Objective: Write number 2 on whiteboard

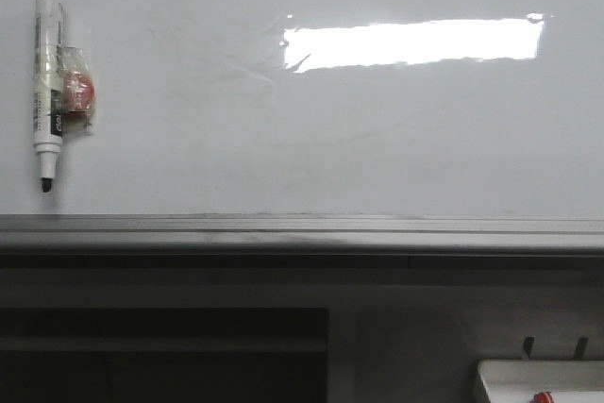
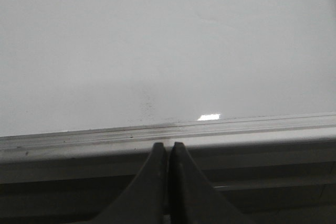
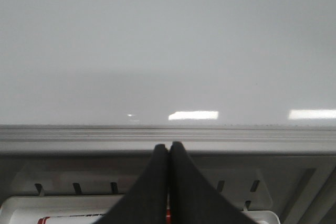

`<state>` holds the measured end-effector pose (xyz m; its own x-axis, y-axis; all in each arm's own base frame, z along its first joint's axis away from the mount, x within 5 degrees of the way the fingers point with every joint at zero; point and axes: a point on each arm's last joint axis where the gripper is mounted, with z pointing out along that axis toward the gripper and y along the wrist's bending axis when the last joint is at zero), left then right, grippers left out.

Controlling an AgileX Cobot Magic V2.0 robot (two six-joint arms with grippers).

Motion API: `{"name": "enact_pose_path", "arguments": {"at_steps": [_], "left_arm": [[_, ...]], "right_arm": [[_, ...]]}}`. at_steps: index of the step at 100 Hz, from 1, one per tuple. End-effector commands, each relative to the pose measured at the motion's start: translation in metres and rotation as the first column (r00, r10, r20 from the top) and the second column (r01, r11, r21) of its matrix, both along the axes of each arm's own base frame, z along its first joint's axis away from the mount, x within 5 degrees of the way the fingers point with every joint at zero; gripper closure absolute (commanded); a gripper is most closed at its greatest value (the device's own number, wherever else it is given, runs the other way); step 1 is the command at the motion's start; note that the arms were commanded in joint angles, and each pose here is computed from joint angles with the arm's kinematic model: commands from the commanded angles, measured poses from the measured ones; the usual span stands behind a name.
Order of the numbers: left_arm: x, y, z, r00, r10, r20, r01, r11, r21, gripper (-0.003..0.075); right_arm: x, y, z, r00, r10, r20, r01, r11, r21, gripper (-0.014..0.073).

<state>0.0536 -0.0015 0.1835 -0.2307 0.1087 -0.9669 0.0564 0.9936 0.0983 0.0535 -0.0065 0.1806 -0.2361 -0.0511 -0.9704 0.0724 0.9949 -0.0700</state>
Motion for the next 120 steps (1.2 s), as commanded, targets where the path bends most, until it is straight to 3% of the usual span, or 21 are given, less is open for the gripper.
{"name": "enact_pose_path", "arguments": {"at_steps": [1, 76, 89, 97, 105, 120], "left_arm": [[0.000, 0.000, 0.003, 0.997, 0.005, 0.080, -0.003, 1.000, -0.020, 0.0741], [0.000, 0.000, 0.006, 0.994, 0.004, 0.110, -0.002, 1.000, -0.021, 0.0741], [0.001, -0.001, 0.016, 0.976, 0.008, 0.216, 0.006, 0.998, -0.065, 0.0741], [0.001, -0.001, 0.021, 0.961, 0.011, 0.275, 0.009, 0.997, -0.072, 0.0741], [0.001, -0.001, 0.022, 0.959, 0.012, 0.283, 0.009, 0.997, -0.072, 0.0741], [0.001, 0.000, 0.022, 0.960, 0.011, 0.278, 0.006, 0.998, -0.060, 0.0741]], "right_arm": [[0.000, 0.000, -0.005, 1.000, -0.001, 0.024, 0.001, 1.000, -0.009, 0.0657], [0.000, 0.000, -0.004, 1.000, 0.000, 0.030, 0.001, 1.000, -0.018, 0.0657], [0.002, 0.002, 0.012, 0.977, 0.029, 0.210, -0.025, 0.999, -0.022, 0.0657], [0.001, 0.005, 0.029, 0.921, 0.059, 0.385, -0.048, 0.998, -0.040, 0.0657], [-0.001, 0.007, 0.039, 0.870, 0.078, 0.487, -0.060, 0.997, -0.053, 0.0657], [-0.005, 0.008, 0.049, 0.809, 0.096, 0.579, -0.070, 0.995, -0.066, 0.0657]]}}
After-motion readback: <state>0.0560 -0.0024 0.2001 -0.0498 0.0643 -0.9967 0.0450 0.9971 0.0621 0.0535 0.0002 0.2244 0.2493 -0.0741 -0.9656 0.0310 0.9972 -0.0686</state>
